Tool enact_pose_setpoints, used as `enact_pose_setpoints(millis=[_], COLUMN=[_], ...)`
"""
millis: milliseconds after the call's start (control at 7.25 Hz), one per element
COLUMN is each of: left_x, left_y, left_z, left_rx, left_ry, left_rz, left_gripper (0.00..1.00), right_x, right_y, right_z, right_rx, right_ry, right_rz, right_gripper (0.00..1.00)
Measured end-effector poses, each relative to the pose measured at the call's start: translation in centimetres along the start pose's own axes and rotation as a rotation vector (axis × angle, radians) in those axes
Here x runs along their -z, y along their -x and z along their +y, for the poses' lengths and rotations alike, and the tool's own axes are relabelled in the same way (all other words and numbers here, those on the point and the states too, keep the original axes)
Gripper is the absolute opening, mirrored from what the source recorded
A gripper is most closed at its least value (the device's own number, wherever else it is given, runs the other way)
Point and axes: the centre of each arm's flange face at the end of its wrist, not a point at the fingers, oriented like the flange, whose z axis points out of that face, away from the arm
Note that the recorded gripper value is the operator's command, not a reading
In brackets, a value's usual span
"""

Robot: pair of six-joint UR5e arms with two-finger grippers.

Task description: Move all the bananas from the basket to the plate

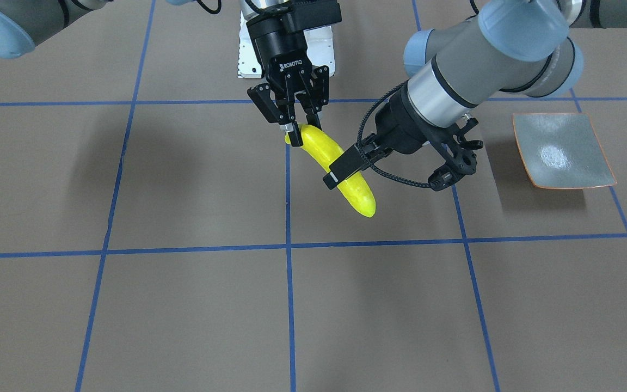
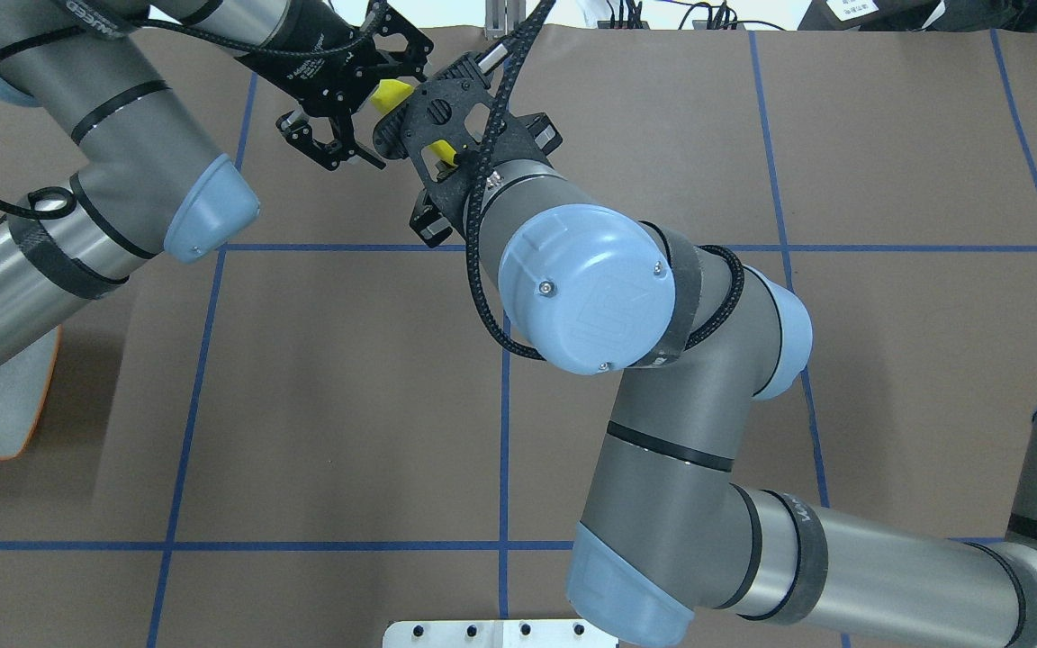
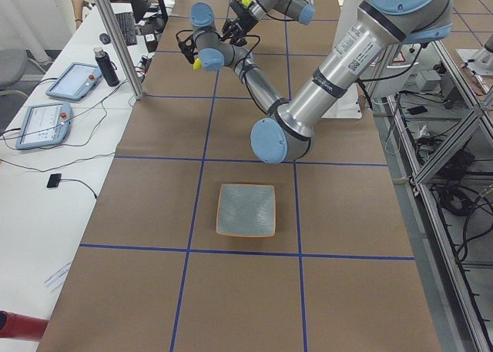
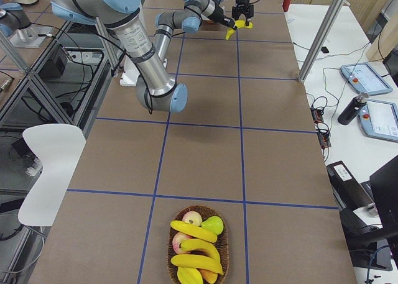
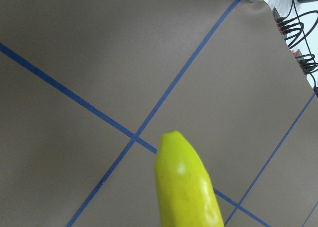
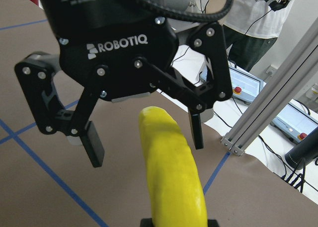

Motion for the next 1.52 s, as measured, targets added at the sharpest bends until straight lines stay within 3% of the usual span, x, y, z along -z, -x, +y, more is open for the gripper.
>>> enact_pose_setpoints(millis=[138, 276, 414, 552, 690, 1103, 1517], left_x=[0.1, 0.2, 0.2, 0.3, 0.4, 0.9, 2.9], left_y=[0.0, 0.0, 0.0, -0.1, -0.1, -0.1, 0.9], left_z=[0.1, 0.1, 0.1, 0.1, 0.0, -0.8, -3.6], left_rx=[-0.004, -0.008, -0.010, -0.014, -0.018, -0.015, 0.003], left_ry=[0.001, 0.001, 0.002, 0.002, 0.001, -0.031, -0.075], left_rz=[0.004, 0.008, 0.011, 0.015, 0.019, 0.032, 0.038], left_gripper=[0.08, 0.00, 0.00, 0.00, 0.00, 0.00, 0.00], right_x=[0.0, 0.0, 0.0, 0.1, 0.3, 0.7, 0.0], right_y=[0.1, 0.3, 0.4, 0.6, 0.8, 0.9, -2.7], right_z=[0.1, 0.2, 0.3, 0.3, 0.3, 0.2, -0.4], right_rx=[0.000, 0.000, -0.001, -0.008, -0.028, -0.118, -0.201], right_ry=[0.000, 0.000, -0.003, -0.010, -0.025, -0.050, 0.005], right_rz=[-0.002, -0.006, -0.008, -0.015, -0.028, -0.057, -0.119], right_gripper=[0.00, 0.00, 0.16, 0.65, 0.99, 1.00, 1.00])
